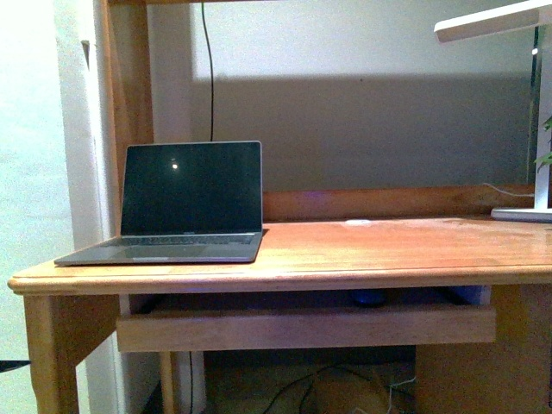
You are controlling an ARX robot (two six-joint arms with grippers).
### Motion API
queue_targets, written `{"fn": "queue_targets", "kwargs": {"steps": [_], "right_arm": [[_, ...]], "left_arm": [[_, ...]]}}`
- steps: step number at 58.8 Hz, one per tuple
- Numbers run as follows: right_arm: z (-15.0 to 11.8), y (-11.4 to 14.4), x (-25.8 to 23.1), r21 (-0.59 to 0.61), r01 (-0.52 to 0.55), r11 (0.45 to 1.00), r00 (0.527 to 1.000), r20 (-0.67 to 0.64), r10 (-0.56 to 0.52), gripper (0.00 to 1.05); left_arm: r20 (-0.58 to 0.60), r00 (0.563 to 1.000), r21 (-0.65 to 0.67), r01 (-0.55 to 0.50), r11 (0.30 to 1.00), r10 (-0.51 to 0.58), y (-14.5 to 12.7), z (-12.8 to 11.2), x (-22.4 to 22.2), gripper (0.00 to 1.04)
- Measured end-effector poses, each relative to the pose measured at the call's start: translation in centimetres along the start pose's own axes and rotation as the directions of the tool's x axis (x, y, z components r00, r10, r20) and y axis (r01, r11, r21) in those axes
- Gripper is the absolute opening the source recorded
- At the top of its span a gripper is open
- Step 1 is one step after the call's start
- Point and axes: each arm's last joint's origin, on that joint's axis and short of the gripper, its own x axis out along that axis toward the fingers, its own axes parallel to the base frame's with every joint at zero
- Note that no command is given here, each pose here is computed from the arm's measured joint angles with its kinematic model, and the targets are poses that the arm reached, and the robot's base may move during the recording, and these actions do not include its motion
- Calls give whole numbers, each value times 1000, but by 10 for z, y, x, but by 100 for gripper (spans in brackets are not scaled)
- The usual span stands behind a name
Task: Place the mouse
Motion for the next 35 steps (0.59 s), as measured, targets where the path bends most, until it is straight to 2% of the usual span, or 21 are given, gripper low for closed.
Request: {"fn": "queue_targets", "kwargs": {"steps": [7,16,27,35], "right_arm": [[0,0,0,0,0,1000,1000,0,0,97],[0,0,0,0,0,1000,1000,0,0,97],[0,0,0,0,0,1000,1000,0,0,97],[0,0,0,0,0,1000,1000,0,0,97]], "left_arm": [[40,999,98,8,995,-12,-5,-8,32,97],[69,998,192,-24,981,11,2,-15,71,97],[83,996,220,-45,974,27,16,-26,109,97],[106,994,235,-30,971,5,14,-33,126,97]]}}
